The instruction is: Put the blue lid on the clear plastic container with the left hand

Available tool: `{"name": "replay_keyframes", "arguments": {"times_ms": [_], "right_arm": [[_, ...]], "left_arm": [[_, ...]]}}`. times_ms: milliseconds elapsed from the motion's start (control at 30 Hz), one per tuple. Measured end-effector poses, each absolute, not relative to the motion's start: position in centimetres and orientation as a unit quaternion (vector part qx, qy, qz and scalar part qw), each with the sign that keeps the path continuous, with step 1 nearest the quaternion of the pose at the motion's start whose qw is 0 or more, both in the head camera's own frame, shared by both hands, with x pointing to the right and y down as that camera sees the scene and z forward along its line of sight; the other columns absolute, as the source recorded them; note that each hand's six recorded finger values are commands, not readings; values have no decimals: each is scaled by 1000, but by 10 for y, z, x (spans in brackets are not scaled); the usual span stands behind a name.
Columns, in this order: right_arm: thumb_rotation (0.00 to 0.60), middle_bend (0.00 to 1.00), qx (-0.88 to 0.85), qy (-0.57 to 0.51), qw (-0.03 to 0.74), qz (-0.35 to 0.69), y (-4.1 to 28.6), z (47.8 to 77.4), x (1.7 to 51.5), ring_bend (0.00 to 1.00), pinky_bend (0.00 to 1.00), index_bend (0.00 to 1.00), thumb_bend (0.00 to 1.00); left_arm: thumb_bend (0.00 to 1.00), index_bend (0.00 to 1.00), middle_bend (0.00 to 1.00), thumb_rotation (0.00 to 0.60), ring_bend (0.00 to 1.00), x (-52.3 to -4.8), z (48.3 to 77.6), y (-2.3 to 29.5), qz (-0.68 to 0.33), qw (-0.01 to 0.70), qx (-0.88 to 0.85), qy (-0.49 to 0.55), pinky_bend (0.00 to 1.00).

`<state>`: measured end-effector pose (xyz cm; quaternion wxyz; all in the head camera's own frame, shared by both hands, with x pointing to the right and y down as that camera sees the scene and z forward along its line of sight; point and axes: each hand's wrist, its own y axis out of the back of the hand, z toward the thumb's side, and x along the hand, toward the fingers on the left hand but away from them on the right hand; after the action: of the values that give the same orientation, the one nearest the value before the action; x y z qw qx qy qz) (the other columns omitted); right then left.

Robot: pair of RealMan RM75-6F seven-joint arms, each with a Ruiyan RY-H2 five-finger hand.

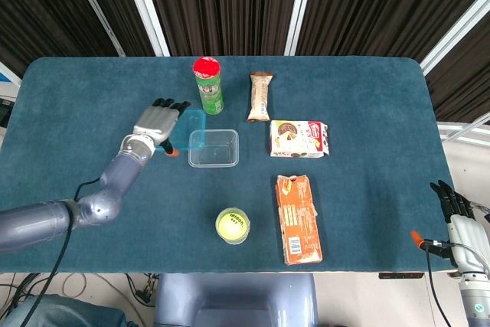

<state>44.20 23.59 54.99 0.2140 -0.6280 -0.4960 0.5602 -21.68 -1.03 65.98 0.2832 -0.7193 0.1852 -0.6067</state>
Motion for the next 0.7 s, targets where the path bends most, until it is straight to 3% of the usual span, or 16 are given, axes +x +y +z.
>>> {"name": "replay_keyframes", "arguments": {"times_ms": [333,700], "right_arm": [[600,0,-627,-498,214,559,236,549,443,0,0,74,291],[600,0,-627,-499,214,559,237,548,444,0,0,74,291]], "left_arm": [[329,62,378,600,2,-164,680,2,-611,271,-724,168,38],[328,63,375,600,2,-151,700,14,-606,262,-728,181,38]]}}
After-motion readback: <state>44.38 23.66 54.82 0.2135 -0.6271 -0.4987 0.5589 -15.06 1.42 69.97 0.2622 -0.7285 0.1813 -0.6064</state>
